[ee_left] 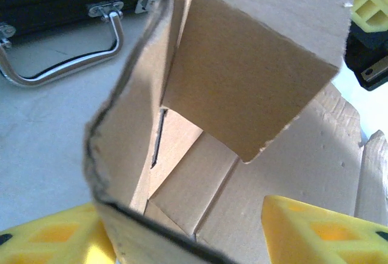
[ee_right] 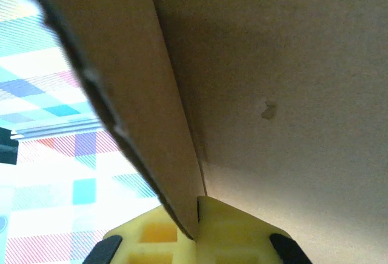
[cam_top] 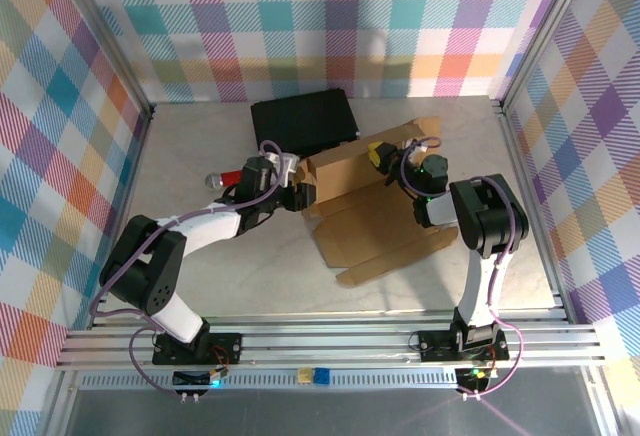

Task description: Fold the paper box

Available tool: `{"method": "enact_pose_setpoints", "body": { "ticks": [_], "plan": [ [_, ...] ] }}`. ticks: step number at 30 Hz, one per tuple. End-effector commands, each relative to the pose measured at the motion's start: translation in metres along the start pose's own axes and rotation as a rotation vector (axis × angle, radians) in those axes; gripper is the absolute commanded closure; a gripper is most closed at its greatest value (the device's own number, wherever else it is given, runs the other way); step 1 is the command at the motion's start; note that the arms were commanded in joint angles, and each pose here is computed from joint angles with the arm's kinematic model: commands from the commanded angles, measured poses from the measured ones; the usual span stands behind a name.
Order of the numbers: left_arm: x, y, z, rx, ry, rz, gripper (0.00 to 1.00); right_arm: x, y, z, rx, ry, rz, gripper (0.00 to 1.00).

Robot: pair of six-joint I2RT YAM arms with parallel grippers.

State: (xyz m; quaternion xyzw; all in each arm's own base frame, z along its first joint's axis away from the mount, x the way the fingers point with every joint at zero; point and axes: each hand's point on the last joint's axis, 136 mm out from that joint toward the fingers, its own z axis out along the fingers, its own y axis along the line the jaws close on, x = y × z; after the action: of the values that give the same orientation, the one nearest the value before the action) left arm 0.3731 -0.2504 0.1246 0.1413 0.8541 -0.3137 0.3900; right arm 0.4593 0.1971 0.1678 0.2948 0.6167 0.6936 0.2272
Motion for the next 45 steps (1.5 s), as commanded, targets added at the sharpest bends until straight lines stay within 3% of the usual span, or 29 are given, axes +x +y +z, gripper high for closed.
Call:
{"method": "enact_pose_setpoints", "body": {
  "ticks": [1,14,18,25,36,40,45],
  "plan": [
    [-0.007,-0.01,-0.001,0.007,-0.045,0.011,0.41,0.004,0.008,-0.002,-0.035,0.045,-0.05,1.0],
    [-0.012,-0.041,0.003,0.052,-0.067,0.026,0.44,-0.002,0.01,-0.002,-0.039,0.032,-0.04,1.0],
    [-0.007,-0.046,0.002,0.05,-0.065,0.043,0.32,-0.003,0.012,0.0,-0.04,0.03,-0.034,1.0],
    [-0.002,-0.058,0.004,0.114,-0.011,0.108,0.32,-0.004,0.011,0.002,-0.029,0.034,-0.025,1.0],
    [0.014,-0.063,0.003,0.151,0.096,0.256,0.21,-0.003,0.009,0.006,-0.013,0.053,-0.009,1.0],
    [0.022,-0.061,0.004,0.157,0.143,0.293,0.23,-0.003,0.009,0.006,-0.009,0.055,-0.005,1.0],
    [0.018,-0.039,0.013,0.066,0.148,0.279,0.3,-0.003,0.008,0.005,-0.009,0.056,-0.004,1.0]
  ]
}}
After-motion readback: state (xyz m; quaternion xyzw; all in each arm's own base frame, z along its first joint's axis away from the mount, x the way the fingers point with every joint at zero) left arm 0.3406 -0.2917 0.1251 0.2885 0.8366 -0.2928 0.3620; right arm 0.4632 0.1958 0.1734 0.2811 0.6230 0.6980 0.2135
